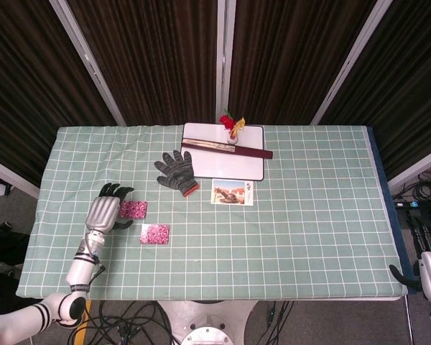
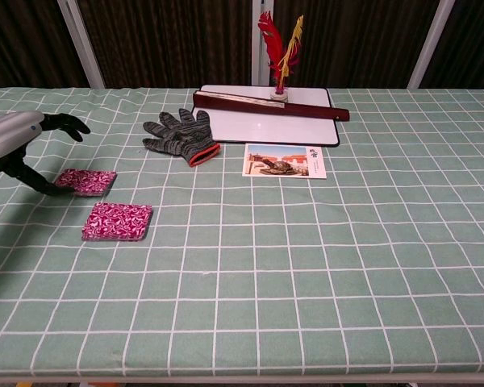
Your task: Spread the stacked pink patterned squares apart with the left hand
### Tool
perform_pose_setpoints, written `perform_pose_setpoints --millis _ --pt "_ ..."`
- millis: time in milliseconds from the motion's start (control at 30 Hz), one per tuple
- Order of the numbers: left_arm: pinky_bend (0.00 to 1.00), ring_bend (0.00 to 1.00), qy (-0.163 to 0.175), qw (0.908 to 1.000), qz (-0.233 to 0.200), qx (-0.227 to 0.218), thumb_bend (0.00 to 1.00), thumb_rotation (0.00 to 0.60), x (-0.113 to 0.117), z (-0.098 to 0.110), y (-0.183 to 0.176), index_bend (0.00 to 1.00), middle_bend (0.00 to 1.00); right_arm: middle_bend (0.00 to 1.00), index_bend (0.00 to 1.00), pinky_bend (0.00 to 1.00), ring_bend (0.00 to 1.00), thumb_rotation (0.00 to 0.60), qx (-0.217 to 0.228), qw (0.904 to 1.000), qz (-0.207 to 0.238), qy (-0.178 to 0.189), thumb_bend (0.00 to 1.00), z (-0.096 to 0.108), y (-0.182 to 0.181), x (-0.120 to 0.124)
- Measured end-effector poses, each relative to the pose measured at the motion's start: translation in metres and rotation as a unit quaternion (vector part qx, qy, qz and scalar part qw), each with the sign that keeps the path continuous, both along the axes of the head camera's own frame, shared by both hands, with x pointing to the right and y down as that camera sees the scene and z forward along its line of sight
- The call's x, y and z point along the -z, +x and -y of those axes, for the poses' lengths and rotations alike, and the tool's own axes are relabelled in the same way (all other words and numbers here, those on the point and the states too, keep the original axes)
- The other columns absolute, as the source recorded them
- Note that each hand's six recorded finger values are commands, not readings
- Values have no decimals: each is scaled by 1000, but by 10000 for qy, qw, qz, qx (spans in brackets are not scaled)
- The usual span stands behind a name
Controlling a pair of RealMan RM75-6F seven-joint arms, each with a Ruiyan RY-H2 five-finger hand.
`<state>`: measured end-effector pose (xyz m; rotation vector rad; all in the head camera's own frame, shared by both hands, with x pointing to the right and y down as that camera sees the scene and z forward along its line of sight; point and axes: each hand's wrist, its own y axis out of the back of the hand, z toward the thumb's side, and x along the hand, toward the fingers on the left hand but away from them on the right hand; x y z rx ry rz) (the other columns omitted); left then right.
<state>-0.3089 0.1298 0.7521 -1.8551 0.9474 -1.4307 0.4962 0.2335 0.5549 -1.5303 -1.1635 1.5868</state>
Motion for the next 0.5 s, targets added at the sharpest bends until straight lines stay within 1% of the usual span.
perform_pose_setpoints --millis 133,300,433,500 --pt "84 74 -27 9999 -107 -60 127 600 3 -2 5 167 190 0 0 0 0 600 -10 10000 12 15 124 0 0 0" --pt "81 74 -120 9991 -367 -189 122 600 10 -9 18 167 265 0 0 0 0 600 -18 10000 14 10 125 0 1 0" --pt "81 74 -299 9969 -614 -380 120 600 18 -20 35 167 266 0 0 0 0 600 -12 10000 23 -2 125 0 0 -1" --pt "81 74 -396 9958 -669 -481 119 600 20 -27 42 167 266 0 0 0 0 600 -8 10000 24 -5 125 0 0 -2"
